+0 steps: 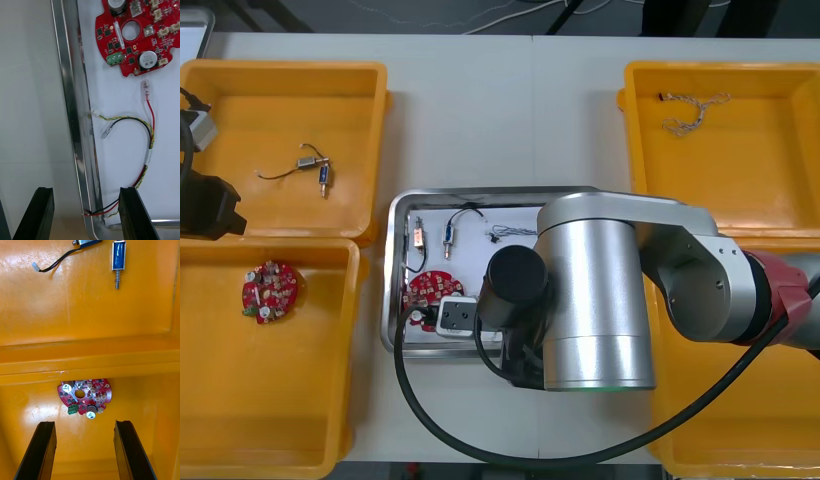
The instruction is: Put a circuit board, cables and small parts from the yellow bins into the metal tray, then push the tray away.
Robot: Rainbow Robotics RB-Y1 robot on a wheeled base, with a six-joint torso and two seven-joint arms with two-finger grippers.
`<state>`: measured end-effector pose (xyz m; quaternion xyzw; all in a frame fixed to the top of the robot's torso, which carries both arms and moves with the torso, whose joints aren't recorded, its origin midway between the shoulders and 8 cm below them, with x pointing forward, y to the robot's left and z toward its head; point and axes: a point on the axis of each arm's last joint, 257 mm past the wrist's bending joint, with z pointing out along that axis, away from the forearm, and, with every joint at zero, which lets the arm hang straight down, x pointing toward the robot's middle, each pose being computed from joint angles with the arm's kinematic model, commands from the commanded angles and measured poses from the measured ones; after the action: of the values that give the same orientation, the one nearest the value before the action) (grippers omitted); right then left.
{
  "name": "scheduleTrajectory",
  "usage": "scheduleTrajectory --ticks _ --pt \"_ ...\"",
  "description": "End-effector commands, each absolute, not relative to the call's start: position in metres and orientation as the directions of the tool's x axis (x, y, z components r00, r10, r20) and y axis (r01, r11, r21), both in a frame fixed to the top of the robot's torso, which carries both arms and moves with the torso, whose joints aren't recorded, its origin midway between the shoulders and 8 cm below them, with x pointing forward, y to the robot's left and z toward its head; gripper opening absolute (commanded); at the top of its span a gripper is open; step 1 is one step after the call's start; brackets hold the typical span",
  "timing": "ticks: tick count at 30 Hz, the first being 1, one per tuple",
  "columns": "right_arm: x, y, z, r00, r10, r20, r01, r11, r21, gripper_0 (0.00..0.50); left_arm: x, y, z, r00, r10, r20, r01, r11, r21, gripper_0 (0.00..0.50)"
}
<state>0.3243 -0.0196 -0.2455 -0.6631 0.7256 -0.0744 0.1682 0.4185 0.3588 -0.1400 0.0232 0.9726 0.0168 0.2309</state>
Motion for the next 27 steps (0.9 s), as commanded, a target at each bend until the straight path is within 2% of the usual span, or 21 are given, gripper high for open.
scheduleTrajectory --ticks 1,13,27 --pt "0.323 0.002 -0.249 0.039 -0.992 -0.119 -0.936 0.006 -0.353 0.500 0.419 0.378 -0.122 -0.869 0.120 -0.480 0.067 0.990 0.127 0.453" --pt "0.322 0.013 -0.279 0.089 -0.994 -0.059 -0.915 -0.058 -0.400 0.500 0.418 0.379 -0.122 -0.871 0.123 -0.475 0.069 0.989 0.129 0.452" --pt "0.329 0.018 -0.295 0.108 -0.994 -0.029 -0.897 -0.085 -0.433 0.500 0.418 0.379 -0.122 -0.871 0.123 -0.475 0.069 0.989 0.129 0.453"
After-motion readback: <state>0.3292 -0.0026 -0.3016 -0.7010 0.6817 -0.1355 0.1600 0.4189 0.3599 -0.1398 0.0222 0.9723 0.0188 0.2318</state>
